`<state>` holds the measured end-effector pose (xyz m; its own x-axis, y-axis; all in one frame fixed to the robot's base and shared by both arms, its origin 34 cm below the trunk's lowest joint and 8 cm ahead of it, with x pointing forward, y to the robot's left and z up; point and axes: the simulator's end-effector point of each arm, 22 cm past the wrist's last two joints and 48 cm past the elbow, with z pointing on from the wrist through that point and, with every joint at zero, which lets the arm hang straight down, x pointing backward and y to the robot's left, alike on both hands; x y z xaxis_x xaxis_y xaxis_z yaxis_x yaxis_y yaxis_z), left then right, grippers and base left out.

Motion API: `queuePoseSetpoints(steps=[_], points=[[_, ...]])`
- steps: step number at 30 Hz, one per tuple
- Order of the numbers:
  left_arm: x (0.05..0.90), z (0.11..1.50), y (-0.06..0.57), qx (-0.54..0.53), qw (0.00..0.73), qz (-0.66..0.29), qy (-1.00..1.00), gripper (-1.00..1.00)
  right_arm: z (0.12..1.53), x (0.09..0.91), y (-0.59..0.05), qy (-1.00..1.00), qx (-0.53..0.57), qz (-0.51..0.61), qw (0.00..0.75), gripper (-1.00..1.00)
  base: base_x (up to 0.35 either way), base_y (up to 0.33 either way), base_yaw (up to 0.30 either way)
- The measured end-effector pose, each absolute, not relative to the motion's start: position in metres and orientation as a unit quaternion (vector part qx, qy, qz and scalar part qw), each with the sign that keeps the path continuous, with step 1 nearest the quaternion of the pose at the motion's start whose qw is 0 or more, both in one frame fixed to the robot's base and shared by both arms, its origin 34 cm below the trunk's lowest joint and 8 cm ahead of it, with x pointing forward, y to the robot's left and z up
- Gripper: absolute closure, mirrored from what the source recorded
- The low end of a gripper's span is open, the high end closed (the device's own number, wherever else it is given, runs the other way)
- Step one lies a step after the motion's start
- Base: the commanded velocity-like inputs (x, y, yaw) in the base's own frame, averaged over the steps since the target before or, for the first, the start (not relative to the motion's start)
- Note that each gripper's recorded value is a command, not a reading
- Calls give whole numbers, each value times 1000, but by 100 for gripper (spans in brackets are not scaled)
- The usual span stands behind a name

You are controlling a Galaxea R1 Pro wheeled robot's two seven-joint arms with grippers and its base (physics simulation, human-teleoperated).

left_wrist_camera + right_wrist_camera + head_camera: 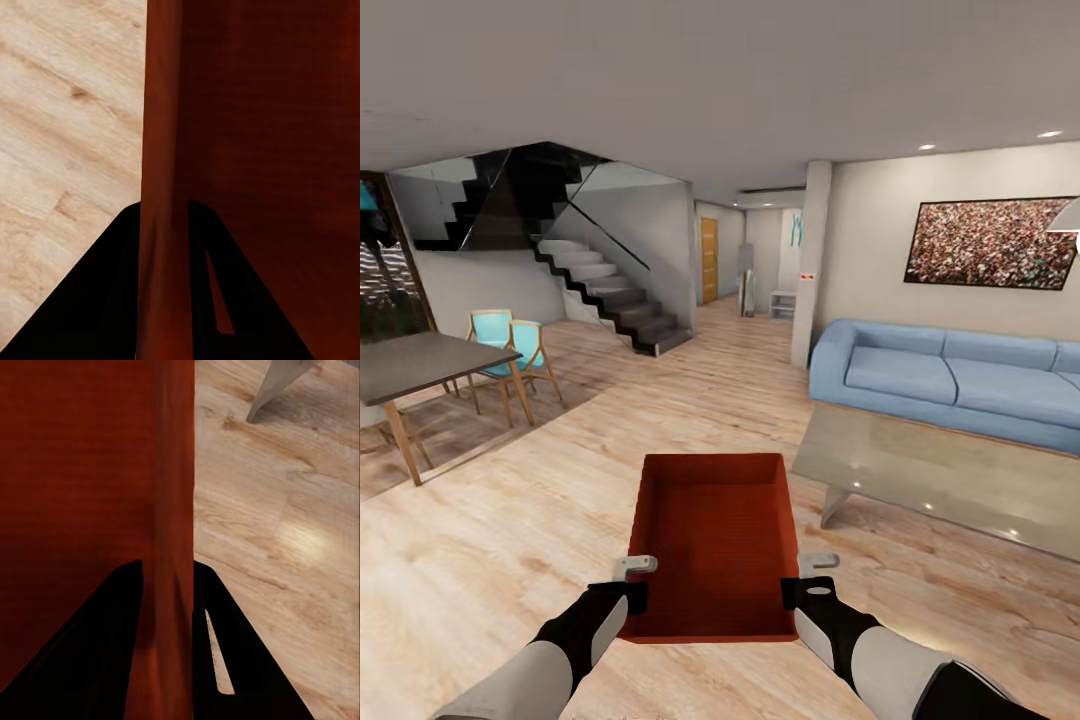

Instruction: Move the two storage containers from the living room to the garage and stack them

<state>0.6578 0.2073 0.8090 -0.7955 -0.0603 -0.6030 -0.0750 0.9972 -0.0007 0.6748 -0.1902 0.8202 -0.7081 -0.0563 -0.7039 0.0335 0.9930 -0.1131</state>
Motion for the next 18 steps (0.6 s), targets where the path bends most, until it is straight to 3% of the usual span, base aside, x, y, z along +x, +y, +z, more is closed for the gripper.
queuePoseSetpoints(steps=[7,18], points=[[658,809,207,-36,318,11,947,100,820,675,-190,922,-6,-59,382,100,7,0,246],[658,810,207,-36,319,11,947,100,821,675,-191,922,-6,-59,383,100,289,0,11]])
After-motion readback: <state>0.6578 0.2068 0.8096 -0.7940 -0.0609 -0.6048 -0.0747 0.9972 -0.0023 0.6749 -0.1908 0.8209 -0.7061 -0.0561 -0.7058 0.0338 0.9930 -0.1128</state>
